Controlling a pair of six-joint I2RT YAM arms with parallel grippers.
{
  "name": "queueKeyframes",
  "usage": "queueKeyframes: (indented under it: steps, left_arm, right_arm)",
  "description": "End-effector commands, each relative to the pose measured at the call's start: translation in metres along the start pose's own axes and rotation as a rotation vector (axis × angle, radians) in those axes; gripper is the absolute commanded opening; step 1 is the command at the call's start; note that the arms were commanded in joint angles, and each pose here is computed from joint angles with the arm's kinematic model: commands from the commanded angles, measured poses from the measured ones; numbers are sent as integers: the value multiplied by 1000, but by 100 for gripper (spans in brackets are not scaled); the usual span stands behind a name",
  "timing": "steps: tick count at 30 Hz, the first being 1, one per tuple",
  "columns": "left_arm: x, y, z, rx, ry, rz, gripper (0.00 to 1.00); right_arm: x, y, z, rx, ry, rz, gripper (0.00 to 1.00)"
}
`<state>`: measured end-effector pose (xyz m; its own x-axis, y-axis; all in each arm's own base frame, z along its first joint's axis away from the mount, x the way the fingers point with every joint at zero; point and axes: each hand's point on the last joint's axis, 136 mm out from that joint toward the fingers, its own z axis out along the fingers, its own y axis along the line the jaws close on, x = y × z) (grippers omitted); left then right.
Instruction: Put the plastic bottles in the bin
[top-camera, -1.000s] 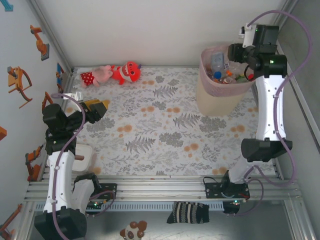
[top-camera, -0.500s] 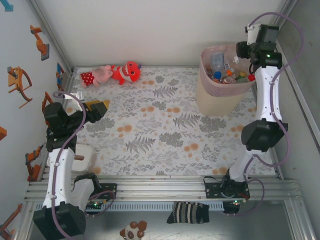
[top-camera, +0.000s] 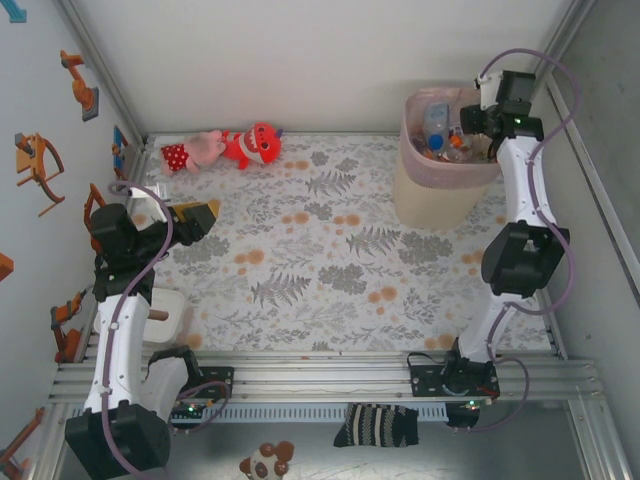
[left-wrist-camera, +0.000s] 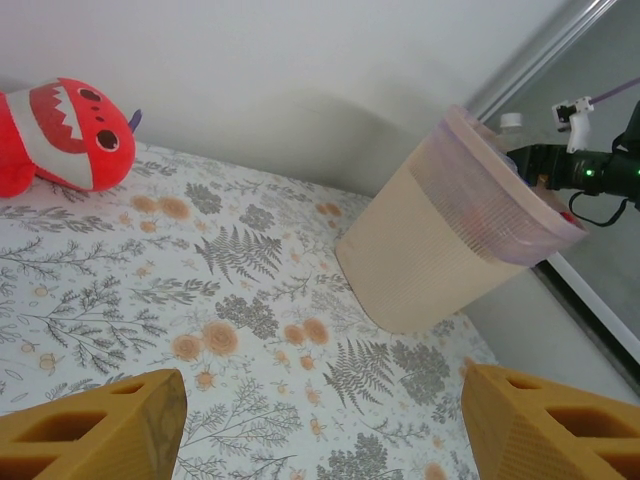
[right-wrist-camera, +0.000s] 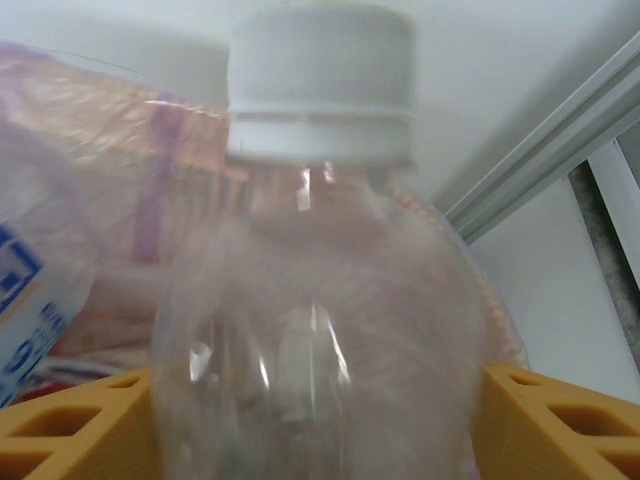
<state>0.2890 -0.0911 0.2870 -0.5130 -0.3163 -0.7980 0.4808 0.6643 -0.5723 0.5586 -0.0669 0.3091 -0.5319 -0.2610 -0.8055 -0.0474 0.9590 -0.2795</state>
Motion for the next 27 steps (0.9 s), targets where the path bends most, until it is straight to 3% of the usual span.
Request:
queueKeyframes:
  steps: [1, 10, 13, 22, 27]
  left_arm:
    - [-6, -8, -2, 18, -13, 46, 73]
    - [-6, -9, -1, 20, -11, 46, 72]
    - [-6, -8, -1, 19, -13, 48, 73]
    - [-6, -4, 1, 11, -4, 39, 73]
    - [-6, -4, 0, 11, -7, 39, 73]
  right_arm:
    - [-17, -8, -30, 6, -51, 43, 75]
    - [-59, -3, -61, -69, -199, 118, 73]
    - [-62, -8, -47, -44, -203, 131, 67]
    - [-60, 2, 11, -125, -170, 186, 66]
    - [-55, 18, 8, -222, -127, 210, 63]
